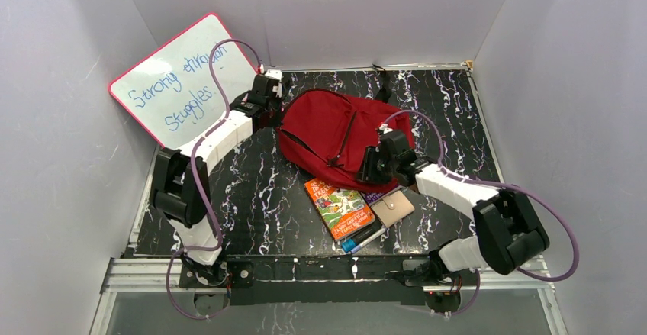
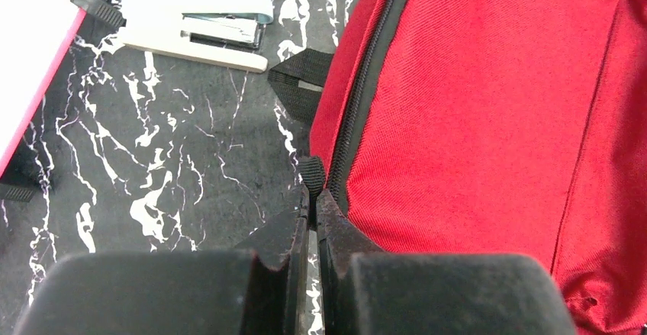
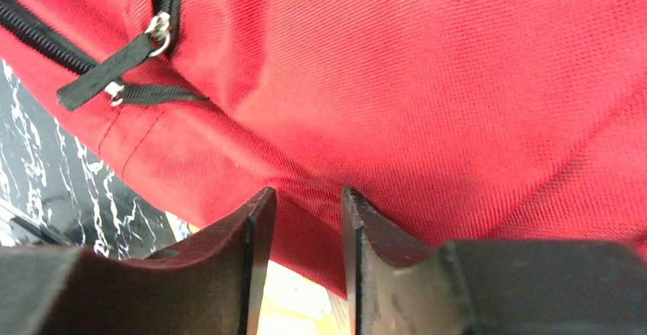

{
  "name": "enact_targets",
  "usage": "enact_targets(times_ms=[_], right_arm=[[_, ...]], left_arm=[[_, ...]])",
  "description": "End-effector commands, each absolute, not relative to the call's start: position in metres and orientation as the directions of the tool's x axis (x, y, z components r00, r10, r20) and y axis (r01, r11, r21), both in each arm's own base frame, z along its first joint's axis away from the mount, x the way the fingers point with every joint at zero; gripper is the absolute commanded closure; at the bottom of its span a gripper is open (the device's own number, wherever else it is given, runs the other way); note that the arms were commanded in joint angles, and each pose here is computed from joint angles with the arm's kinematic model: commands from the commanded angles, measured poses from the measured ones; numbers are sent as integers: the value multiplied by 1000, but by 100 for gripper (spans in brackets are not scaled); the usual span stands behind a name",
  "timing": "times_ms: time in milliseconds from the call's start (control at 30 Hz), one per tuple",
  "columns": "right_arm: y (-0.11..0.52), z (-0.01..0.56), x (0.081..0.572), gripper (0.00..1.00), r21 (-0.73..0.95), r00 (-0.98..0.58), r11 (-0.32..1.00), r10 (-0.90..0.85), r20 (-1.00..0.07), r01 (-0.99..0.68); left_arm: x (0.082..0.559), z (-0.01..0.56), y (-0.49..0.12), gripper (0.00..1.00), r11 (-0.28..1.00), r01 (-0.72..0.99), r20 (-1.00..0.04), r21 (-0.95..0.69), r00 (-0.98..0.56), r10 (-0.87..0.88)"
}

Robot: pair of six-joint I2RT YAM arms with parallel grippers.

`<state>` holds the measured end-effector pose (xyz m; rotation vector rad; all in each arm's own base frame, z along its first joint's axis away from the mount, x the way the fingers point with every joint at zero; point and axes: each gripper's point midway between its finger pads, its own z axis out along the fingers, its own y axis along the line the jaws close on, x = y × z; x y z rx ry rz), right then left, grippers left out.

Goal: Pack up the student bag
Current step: Unzip the student bag at the center of the board.

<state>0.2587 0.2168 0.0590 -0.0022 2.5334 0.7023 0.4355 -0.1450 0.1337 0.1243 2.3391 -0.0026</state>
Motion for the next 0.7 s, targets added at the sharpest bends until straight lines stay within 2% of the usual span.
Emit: enact_targets(times_ms=[0,133,200,267,367,467,667], right_arm=[[216,93,260,48,453,-803,848,56,-593,-276],[244,161,273,36,426,-646,762,14,-764,-487],[266,180,275,30,373,-577,723,-43,-815,-582],[294,197,276,29,327,-524,686,-93,-846,-650],[332,196,268,28,284,-484,630,-170,-858,-723],[361,194,270,28,243,-418,593,-176,-891,-768],[399,176,293,19,130,-332,616,-225,-916,-777]], left_arm=[[443,165,-144,100,992,127,-776,-4,-625,77],[432,175,-151,100,984,170,-790,-53,-610,63],[428,182,-158,100,976,200,-794,-84,-605,56],[423,188,-164,100,967,227,-798,-112,-601,49],[415,193,-169,100,956,258,-795,-142,-605,45],[409,197,-176,100,942,282,-788,-181,-615,33],[401,208,-187,100,918,314,-784,-244,-621,4]])
